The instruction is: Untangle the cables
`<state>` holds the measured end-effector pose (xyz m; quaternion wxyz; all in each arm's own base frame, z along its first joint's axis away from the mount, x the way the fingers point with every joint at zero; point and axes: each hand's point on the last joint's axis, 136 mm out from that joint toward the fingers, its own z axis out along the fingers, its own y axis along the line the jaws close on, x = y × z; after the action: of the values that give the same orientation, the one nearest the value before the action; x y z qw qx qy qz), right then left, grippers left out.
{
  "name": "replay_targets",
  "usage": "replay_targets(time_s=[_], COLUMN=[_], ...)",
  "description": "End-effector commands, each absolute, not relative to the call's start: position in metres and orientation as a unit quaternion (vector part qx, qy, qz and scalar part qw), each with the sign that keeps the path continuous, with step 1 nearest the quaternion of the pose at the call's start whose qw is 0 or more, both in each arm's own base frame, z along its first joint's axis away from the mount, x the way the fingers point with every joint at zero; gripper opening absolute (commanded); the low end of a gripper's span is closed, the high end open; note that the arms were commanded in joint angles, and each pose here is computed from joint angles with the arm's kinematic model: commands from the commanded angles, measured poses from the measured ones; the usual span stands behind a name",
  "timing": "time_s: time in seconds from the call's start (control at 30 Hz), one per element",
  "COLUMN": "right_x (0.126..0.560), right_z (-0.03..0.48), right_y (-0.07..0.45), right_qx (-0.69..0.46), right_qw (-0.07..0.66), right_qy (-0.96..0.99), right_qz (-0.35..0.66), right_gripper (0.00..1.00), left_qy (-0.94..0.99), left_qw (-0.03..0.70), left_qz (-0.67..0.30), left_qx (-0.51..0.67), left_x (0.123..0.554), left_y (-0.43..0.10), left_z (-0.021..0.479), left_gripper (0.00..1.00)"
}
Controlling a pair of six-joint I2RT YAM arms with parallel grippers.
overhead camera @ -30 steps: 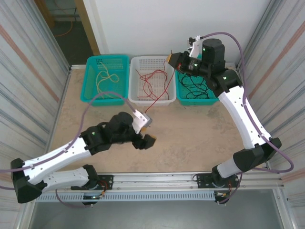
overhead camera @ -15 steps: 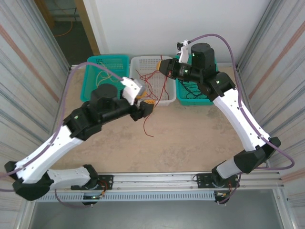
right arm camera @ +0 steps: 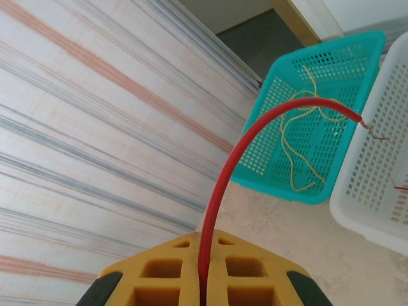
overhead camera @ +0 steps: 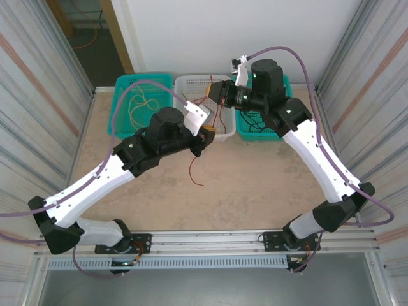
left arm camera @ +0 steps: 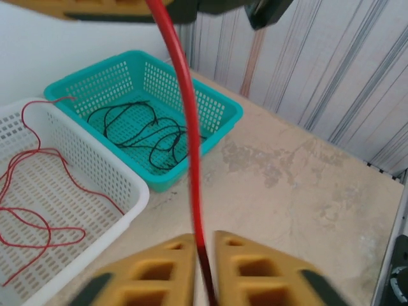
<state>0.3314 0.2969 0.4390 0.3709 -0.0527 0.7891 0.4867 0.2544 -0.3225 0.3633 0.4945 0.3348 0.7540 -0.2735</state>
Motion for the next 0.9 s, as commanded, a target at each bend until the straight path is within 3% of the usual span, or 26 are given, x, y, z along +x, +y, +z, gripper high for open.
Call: replay_targets(time_s=[0.0, 0.33, 0.6, 0.67, 0.77, 0.87], right_x=[0.326, 0.330, 0.332, 0.333, 0.333, 0.332], right_z=[0.457, 0.451, 0.420, 0.408, 0.390, 0.374], right_y=[0.296, 0.285, 0.267, 0.263, 0.256, 0.248], right_qx=[-0.066, -0.047, -0.015, -0.006, 0.006, 0.015], right_qw=[0.395, 0.399, 0.392, 0.390, 0.388, 0.386], right_qy=[0.771, 0.773, 0.790, 0.798, 0.810, 0.822], right_qz=[0.496, 0.491, 0.471, 0.460, 0.440, 0.419], right_gripper=[0.00, 0.00, 0.00, 0.07, 0.28, 0.29], left_qy=[0.740, 0.741, 0.756, 0.748, 0.742, 0.742], left_qw=[0.522, 0.536, 0.563, 0.567, 0.568, 0.567], left_qz=[-0.285, -0.285, -0.276, -0.297, -0.308, -0.304], left_qx=[0.315, 0.288, 0.187, 0.178, 0.182, 0.186], left_x=[0.260, 0.262, 0.281, 0.280, 0.277, 0.276], left_y=[-0.319, -0.305, -0.258, -0.254, -0.252, -0.251], left_z=[0.381, 0.383, 0.392, 0.397, 0.401, 0.402], left_gripper=[0.02, 0.00, 0.00, 0.00, 0.00, 0.00])
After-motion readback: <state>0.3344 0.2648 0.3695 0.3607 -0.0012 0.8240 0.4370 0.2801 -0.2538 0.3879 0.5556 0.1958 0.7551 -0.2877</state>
